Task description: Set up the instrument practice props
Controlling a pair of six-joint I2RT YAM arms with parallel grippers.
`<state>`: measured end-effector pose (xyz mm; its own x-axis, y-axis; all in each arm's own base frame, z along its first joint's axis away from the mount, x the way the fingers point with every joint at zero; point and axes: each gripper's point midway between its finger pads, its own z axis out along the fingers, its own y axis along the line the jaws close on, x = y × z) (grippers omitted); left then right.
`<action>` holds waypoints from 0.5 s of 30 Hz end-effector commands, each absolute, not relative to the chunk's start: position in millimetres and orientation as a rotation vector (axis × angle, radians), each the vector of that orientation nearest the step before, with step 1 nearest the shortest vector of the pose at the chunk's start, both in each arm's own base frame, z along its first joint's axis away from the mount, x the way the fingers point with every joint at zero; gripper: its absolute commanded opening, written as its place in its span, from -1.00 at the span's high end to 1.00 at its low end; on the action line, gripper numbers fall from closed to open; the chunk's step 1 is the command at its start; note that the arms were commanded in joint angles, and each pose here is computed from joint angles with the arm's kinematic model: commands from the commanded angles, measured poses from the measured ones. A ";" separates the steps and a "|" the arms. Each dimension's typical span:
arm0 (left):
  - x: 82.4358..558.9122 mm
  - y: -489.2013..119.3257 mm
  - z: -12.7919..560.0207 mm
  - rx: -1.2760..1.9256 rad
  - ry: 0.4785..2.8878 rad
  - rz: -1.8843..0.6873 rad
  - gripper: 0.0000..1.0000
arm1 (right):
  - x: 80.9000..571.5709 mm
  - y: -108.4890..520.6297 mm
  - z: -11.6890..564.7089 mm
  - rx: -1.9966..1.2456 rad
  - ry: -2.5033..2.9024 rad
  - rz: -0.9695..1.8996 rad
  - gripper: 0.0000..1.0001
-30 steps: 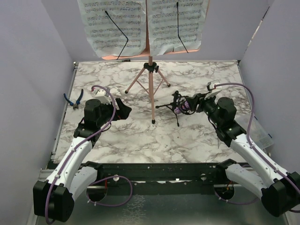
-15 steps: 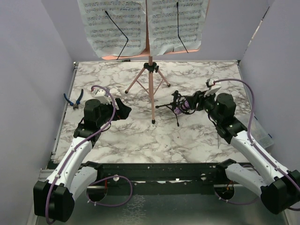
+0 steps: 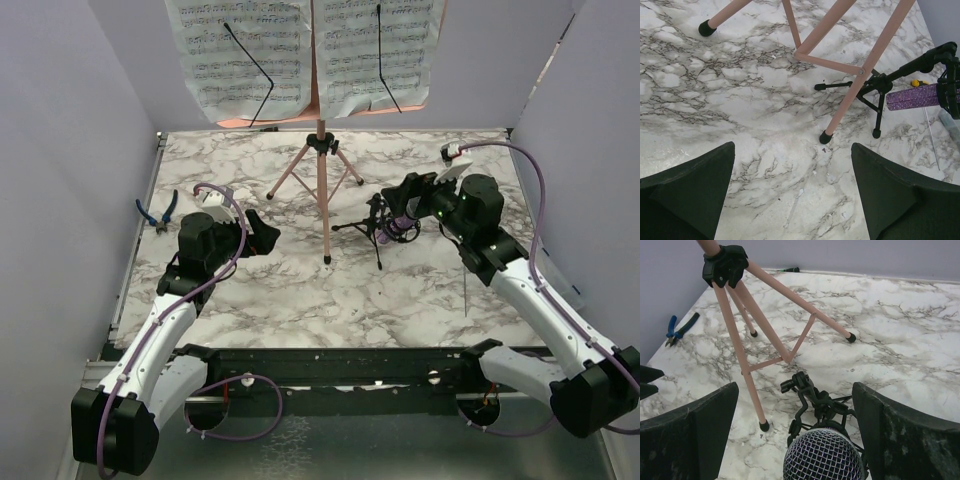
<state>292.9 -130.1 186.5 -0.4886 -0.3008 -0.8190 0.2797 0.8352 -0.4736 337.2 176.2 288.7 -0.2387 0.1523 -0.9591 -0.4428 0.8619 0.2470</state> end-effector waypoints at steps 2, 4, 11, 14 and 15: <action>291.4 -131.3 189.5 -0.014 1.941 -0.719 -0.98 | 340.4 188.2 284.4 -0.218 1.794 0.629 -1.00; 291.3 -131.5 190.0 -0.015 1.939 -0.720 -0.98 | 344.0 189.9 283.1 -0.211 1.797 0.633 -1.00; 290.9 -131.2 190.8 -0.016 1.933 -0.720 -0.98 | 364.7 186.5 285.2 -0.154 1.818 0.596 -1.00; 290.8 -130.8 190.7 -0.017 1.931 -0.718 -0.98 | 367.2 190.3 291.0 -0.167 1.819 0.616 -1.00; 291.0 -130.2 190.8 -0.018 1.930 -0.716 -0.98 | 366.5 191.3 293.7 -0.171 1.813 0.623 -1.00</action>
